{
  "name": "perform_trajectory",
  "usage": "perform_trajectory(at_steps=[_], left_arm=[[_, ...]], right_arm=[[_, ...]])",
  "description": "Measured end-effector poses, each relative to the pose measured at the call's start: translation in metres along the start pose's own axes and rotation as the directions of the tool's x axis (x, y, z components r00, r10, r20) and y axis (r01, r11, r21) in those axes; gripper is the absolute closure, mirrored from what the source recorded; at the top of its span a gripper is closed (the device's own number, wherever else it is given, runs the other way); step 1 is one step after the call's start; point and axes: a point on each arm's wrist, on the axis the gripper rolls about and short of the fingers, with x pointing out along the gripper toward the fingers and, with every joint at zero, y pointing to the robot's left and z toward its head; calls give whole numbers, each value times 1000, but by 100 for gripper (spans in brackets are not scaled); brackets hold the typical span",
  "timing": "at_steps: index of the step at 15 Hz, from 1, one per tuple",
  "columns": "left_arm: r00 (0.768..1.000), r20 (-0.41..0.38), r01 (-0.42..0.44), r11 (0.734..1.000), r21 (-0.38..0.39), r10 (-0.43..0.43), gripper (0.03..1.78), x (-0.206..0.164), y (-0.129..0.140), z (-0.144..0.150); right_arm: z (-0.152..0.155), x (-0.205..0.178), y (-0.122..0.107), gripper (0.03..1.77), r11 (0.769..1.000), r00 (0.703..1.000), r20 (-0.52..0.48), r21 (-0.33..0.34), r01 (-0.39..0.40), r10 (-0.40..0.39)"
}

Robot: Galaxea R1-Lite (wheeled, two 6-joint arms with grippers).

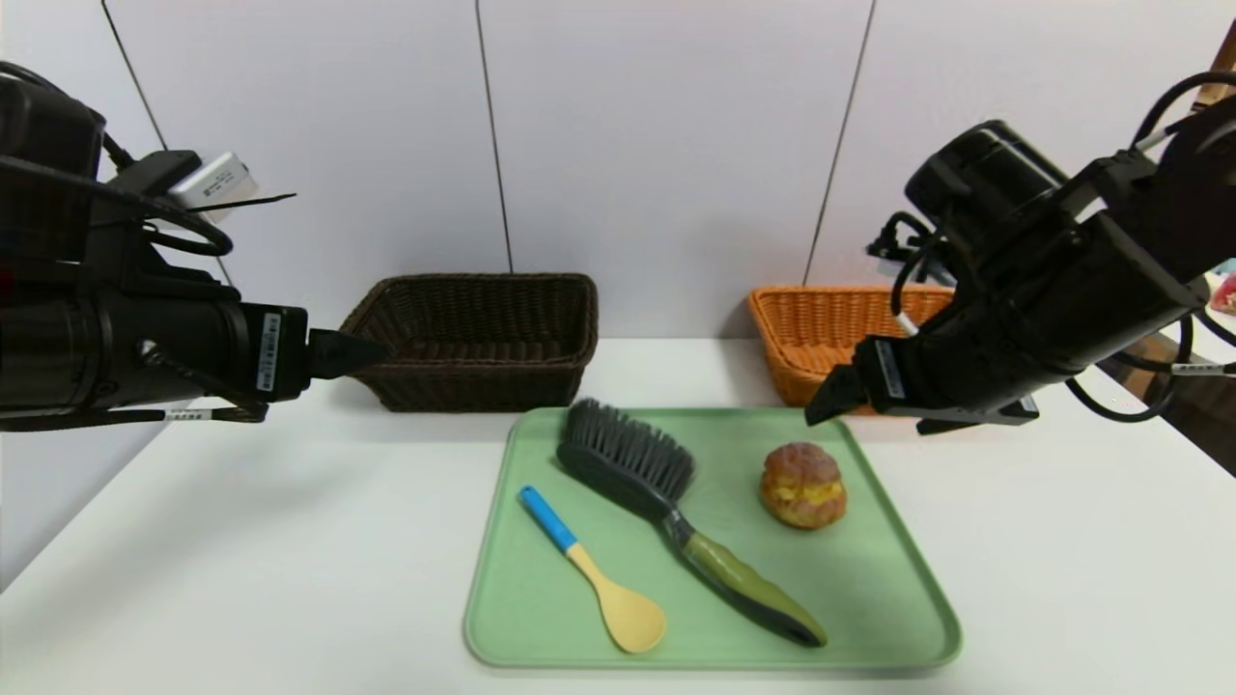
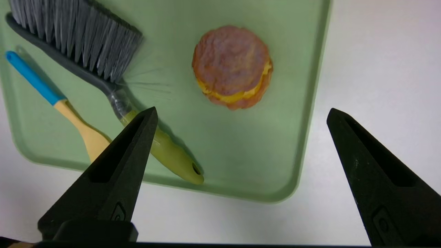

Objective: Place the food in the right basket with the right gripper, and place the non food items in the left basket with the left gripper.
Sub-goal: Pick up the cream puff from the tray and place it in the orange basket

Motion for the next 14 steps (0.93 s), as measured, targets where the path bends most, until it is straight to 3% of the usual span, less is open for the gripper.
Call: perform_trajectory(at_steps=[6,14], left_arm=[[1000,8,-22,1000,-2,22,12,-2,-1,1],[1000,15,-22,1000,-3,22,12,-4,-1,1]], right_arm=[[3,39,10,10,998,993,-109,37,60,-55],[10,74,17,10,996,983,-163,33,88,-81]])
